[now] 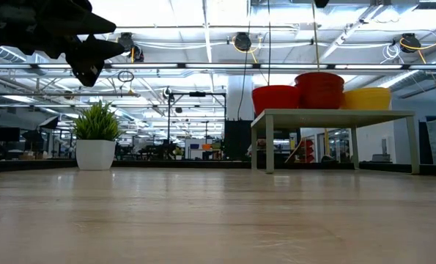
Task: Pick & Place Mini bowls
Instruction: Return to Home Position
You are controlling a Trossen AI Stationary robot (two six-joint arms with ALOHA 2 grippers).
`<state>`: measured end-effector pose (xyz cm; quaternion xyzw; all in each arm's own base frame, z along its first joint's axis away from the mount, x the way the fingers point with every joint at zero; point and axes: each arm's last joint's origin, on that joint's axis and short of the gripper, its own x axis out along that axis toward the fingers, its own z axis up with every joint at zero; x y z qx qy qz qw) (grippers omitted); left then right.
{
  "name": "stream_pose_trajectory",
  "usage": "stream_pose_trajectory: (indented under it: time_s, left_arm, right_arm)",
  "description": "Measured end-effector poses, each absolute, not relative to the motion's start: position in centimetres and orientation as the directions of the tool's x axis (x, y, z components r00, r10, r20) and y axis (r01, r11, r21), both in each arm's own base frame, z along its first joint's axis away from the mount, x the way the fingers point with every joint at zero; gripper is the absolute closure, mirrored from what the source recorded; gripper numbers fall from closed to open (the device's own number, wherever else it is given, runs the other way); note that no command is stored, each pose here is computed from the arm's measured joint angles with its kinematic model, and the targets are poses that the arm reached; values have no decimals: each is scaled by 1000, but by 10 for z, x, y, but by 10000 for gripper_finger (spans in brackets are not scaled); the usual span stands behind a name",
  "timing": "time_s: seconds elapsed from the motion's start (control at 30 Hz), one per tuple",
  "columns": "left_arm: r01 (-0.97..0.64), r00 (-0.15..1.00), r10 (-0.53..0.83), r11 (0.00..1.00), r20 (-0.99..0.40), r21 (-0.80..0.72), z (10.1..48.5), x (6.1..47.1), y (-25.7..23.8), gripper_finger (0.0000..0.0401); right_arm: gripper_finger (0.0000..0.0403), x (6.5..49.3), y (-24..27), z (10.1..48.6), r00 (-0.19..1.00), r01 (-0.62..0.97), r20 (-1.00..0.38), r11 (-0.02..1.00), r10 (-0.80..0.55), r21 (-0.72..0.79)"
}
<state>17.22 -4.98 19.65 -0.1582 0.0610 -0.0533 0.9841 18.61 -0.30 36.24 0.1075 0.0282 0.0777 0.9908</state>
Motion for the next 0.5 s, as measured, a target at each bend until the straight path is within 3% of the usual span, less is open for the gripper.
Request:
stream_pose_trajectory:
  time_s: [0.23, 0.37, 0.5]
  left_arm:
    - [89, 988, -125, 943, -92, -320, 199, 170, -49, 229]
    - [106, 991, -126, 938, -40, -330, 209, 161, -46, 229]
    - [135, 991, -125, 928, 51, -346, 223, 149, -42, 229]
  right_arm:
    - [241, 189, 12, 304, 970, -243, 63, 947, 234, 210]
    - [241, 183, 19, 272, 950, -299, 155, 934, 272, 193]
    - [237, 176, 23, 246, 942, -322, 158, 928, 295, 187]
